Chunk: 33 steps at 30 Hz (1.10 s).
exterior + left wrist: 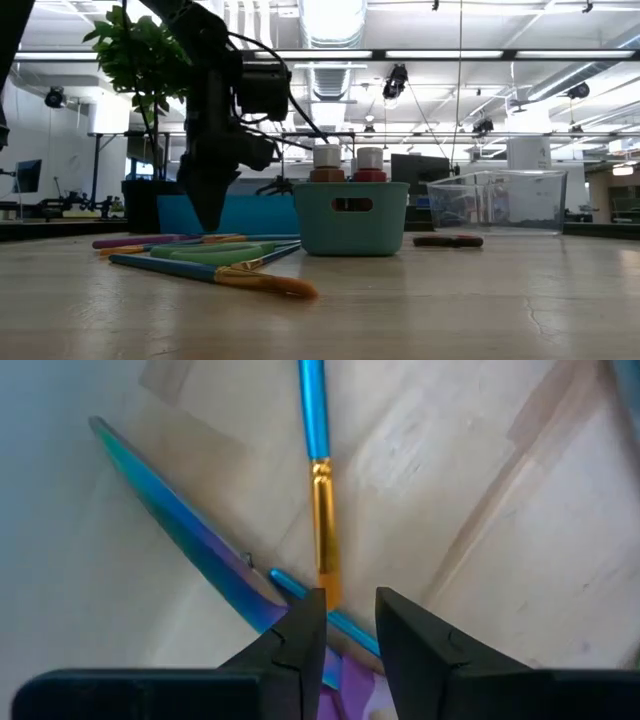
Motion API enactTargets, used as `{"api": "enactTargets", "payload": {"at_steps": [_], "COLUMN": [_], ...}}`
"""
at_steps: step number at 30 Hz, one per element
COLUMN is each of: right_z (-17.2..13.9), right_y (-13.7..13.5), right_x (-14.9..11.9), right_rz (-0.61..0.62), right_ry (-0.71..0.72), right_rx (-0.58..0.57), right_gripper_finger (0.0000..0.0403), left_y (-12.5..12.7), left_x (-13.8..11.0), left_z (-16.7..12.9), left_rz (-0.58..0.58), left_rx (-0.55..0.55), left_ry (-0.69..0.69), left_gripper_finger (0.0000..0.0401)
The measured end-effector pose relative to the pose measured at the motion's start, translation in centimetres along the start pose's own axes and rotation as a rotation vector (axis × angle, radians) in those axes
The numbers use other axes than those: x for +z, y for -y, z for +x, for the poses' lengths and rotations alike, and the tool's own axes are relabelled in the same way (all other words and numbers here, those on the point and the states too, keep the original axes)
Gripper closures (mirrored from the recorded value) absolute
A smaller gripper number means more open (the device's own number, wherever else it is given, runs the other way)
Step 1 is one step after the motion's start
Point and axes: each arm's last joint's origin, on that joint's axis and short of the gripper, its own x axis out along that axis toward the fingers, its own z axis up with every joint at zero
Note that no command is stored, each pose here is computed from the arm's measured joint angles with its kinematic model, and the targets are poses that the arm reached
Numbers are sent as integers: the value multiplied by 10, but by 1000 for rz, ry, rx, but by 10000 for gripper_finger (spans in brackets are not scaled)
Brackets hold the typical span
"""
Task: Pick & Place Paint Supplies
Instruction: Put the top big blue paint brush into the blue bin
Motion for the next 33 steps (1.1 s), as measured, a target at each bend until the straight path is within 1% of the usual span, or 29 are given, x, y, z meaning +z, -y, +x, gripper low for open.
{"api": "enactTargets", "payload": {"at_steps": [8,19,27,30,33], "right_z": [0,0,0,0,0], "right_y": [0,0,1,1,1], "right_x": [0,0,0,0,0], "right_rz": [5,5,5,4,5], "right_ry": [1,2,2,2,2], "right_rx": [-1,-4,-5,-5,-5], "right_gripper_finger": [394,394,394,394,394], "left_y": [-5,-3,-3,-3,-3], "left_x": [-10,-6,-4,-5,-5], "left_z": [13,12,13,13,13], "left_rz": [-16,-31,-80,-87,-89], "left_rx": [5,-10,-14,-11,-5], "left_ry": [-18,24,38,37,36], "left_gripper_finger": [301,301,304,320,358]}}
